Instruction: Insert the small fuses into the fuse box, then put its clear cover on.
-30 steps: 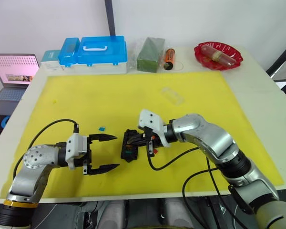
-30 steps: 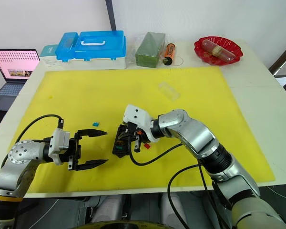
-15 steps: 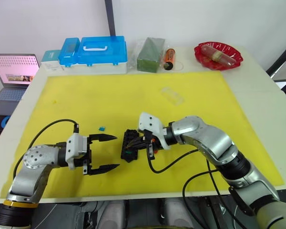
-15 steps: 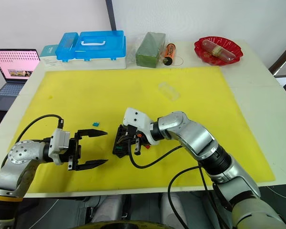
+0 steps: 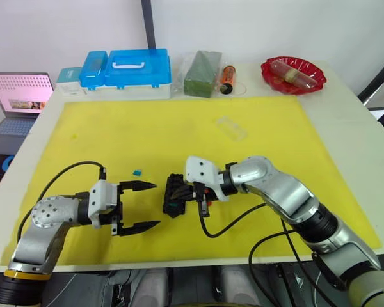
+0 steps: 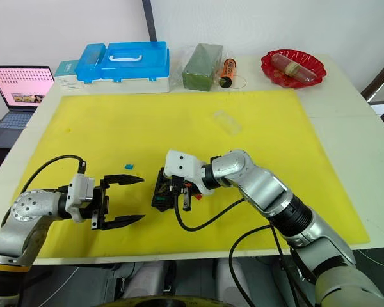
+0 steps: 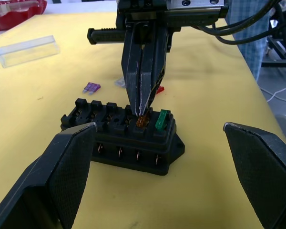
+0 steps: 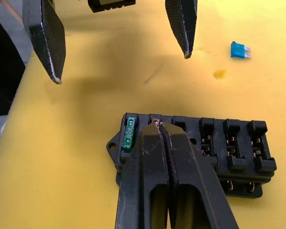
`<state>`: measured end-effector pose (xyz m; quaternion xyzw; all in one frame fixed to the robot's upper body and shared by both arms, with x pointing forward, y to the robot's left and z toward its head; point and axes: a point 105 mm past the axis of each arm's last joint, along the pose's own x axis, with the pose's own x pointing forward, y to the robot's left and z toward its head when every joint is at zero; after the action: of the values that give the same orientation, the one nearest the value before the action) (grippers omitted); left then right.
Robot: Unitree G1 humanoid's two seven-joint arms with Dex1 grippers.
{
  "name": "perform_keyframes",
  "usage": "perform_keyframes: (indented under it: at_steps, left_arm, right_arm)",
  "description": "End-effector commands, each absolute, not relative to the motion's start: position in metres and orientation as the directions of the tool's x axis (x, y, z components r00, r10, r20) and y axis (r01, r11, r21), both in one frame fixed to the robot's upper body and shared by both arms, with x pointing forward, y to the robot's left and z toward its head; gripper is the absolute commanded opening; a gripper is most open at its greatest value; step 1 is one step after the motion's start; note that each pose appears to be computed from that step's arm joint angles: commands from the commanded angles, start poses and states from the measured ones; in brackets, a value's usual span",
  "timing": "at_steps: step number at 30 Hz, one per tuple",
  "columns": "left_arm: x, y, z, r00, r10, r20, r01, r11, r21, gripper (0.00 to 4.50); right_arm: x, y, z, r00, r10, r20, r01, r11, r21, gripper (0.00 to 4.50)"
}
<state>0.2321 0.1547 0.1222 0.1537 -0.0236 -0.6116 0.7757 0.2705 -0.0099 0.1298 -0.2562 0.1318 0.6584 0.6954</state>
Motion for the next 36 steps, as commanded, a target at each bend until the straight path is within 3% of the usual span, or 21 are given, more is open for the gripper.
perform_keyframes:
  at_steps: [1, 7, 13, 17, 20, 24, 27, 31, 36]
  left_arm:
    - [0.23, 0.152, 0.128, 0.244, -0.959, -0.145, 0.935, 0.193, 0.297, 4.5]
    - [0.228, 0.151, 0.129, 0.243, -0.96, -0.139, 0.937, 0.195, 0.29, 4.5]
    - [0.23, 0.159, 0.14, 0.336, -0.936, -0.106, 0.926, 0.308, 0.216, 4.5]
    - [0.233, 0.167, 0.147, 0.401, -0.907, -0.13, 0.906, 0.371, 0.206, 4.5]
    - [0.243, 0.18, 0.154, 0.49, -0.861, -0.137, 0.866, 0.463, 0.191, 4.5]
    - [0.249, 0.19, 0.16, 0.567, -0.813, -0.134, 0.822, 0.545, 0.166, 4.5]
    - [0.259, 0.221, 0.161, 0.721, -0.682, -0.121, 0.691, 0.698, 0.187, 4.5]
    - [0.271, 0.254, 0.157, 0.811, -0.568, -0.139, 0.585, 0.779, 0.227, 4.5]
    - [0.288, 0.285, 0.161, 0.894, -0.438, -0.095, 0.447, 0.859, 0.249, 4.5]
  right_arm:
    - [0.272, -0.02, 0.107, 0.101, 0.8, -0.591, -0.989, 0.018, -0.144, 0.03]
    - [0.269, -0.016, 0.11, 0.082, 0.828, -0.555, -0.989, -0.001, -0.147, 0.03]
    - [0.27, -0.018, 0.167, 0.104, 0.931, -0.35, -0.98, 0.036, -0.197, 0.03]
    - [0.269, -0.028, 0.186, 0.144, 0.947, -0.286, -0.973, 0.083, -0.214, 0.03]
    - [0.283, -0.054, 0.188, 0.278, 0.915, -0.293, -0.936, 0.19, -0.297, 0.61]
    - [0.295, -0.082, 0.186, 0.39, 0.876, -0.285, -0.897, 0.291, -0.332, 2.02]
    - [0.309, -0.139, 0.174, 0.56, 0.769, -0.309, -0.814, 0.44, -0.38, 3.13]
    - [0.312, -0.176, 0.163, 0.641, 0.696, -0.322, -0.76, 0.519, -0.39, 4.48]
    - [0.324, -0.206, 0.156, 0.73, 0.603, -0.322, -0.681, 0.596, -0.427, 4.48]
